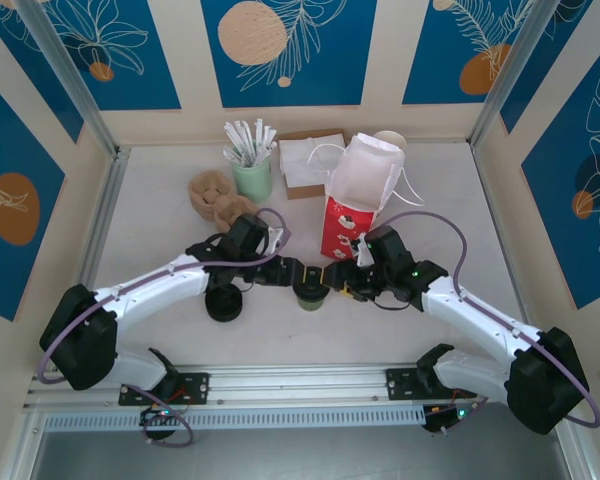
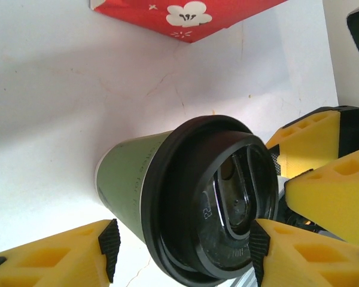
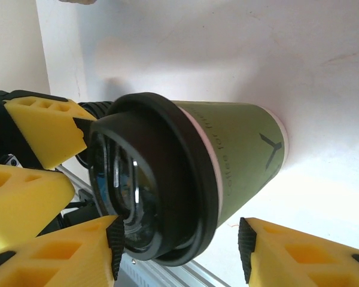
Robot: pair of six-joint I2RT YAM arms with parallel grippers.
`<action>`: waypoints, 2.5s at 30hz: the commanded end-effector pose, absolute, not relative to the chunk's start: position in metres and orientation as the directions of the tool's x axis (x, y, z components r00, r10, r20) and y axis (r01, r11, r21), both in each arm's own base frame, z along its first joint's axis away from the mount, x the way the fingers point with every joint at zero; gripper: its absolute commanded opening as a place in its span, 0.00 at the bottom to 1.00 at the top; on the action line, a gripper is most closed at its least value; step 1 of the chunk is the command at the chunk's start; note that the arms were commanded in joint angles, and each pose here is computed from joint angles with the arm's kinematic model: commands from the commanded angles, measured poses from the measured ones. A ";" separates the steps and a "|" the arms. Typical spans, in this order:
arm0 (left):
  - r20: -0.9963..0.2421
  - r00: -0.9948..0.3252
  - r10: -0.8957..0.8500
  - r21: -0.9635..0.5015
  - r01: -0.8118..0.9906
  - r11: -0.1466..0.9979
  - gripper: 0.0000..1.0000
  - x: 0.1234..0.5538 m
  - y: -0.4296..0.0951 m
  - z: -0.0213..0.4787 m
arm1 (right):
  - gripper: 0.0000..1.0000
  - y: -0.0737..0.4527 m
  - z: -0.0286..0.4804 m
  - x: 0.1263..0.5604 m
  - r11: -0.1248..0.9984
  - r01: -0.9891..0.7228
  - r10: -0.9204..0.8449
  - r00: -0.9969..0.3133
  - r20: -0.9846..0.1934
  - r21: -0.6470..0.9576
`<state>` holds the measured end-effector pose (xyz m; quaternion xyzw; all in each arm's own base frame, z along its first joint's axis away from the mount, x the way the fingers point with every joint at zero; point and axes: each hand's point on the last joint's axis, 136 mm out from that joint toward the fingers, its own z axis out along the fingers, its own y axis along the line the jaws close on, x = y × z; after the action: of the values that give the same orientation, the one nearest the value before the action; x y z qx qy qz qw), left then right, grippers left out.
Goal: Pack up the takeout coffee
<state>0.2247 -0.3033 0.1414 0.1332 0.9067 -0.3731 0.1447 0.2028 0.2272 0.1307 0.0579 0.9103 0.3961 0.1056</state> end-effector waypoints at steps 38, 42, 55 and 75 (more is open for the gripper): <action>-0.502 -0.710 -0.494 -0.533 -0.196 0.823 0.64 0.362 -0.107 0.169 | 0.57 0.190 0.322 0.212 0.561 -0.205 0.228 -0.893 -0.388 0.802; -0.489 -0.718 -0.496 -0.536 -0.201 0.820 0.60 0.369 -0.108 0.161 | 0.57 0.184 0.327 0.215 0.554 -0.200 0.247 -0.888 -0.388 0.808; -0.462 -0.737 -0.493 -0.540 -0.207 0.816 0.52 0.382 -0.113 0.145 | 0.57 0.173 0.331 0.221 0.541 -0.179 0.282 -0.882 -0.377 0.822; -0.443 -0.748 -0.494 -0.565 -0.194 0.802 0.38 0.392 -0.121 0.142 | 0.57 0.164 0.329 0.225 0.521 -0.155 0.311 -0.881 -0.356 0.839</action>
<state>0.3798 -0.1192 0.1256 -0.1904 0.9115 -0.2305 0.2826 0.2332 0.1624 0.3224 0.0637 0.8439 0.4765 0.2382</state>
